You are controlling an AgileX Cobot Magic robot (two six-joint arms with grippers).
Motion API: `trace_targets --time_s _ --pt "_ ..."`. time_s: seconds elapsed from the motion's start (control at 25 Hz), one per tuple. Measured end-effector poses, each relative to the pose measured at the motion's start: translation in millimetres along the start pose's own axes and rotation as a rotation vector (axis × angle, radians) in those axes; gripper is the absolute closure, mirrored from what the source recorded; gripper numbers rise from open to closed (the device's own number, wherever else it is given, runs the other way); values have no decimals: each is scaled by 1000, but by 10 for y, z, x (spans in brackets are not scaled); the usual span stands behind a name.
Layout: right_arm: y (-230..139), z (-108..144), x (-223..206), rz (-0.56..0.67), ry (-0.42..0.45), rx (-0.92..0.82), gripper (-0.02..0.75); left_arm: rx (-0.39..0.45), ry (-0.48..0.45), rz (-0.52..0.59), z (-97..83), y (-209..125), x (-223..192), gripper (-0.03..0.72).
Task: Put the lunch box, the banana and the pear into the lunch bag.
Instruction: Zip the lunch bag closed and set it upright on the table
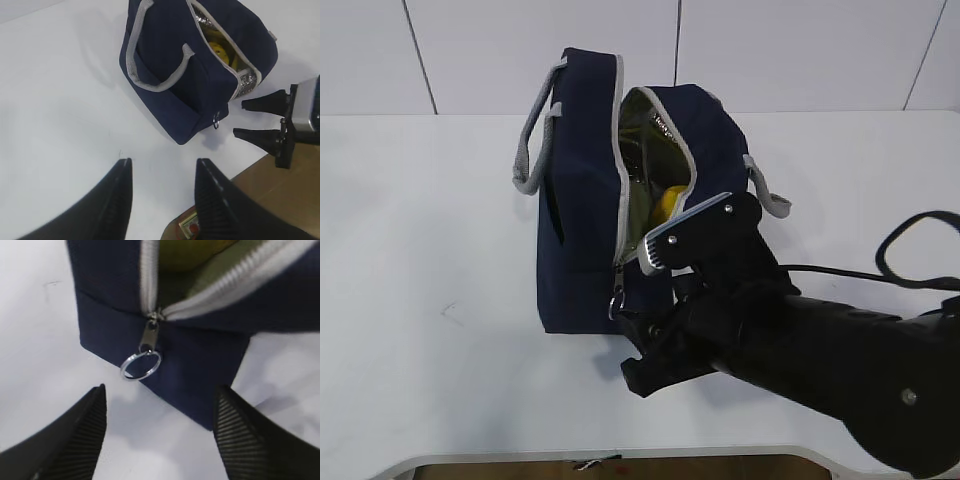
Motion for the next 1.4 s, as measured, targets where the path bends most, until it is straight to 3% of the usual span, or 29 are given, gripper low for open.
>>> trace_targets --time_s 0.2,0.48,1.04,1.4 --pt "-126 30 -137 21 24 -46 203 0 0 0 0 0 0 372" --pt "-14 111 -192 -135 100 -24 203 -1 2 1 2 -1 0 372" --pt "-118 102 -327 -151 100 -87 203 1 2 1 2 -1 0 372" --pt "-186 152 -377 -141 147 -71 204 1 2 1 2 -1 0 373"
Point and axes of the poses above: a point on each arm's last joint axis where the gripper is mounted, x pointing back along that axis away from the gripper, z along the wrist's bending axis when the last joint is at zero, y = z × x, the point moved 2 cm from there along -x, pointing out along that axis toward the gripper, and after that the axes turned 8 degrees about -x, right-handed, at the moved point
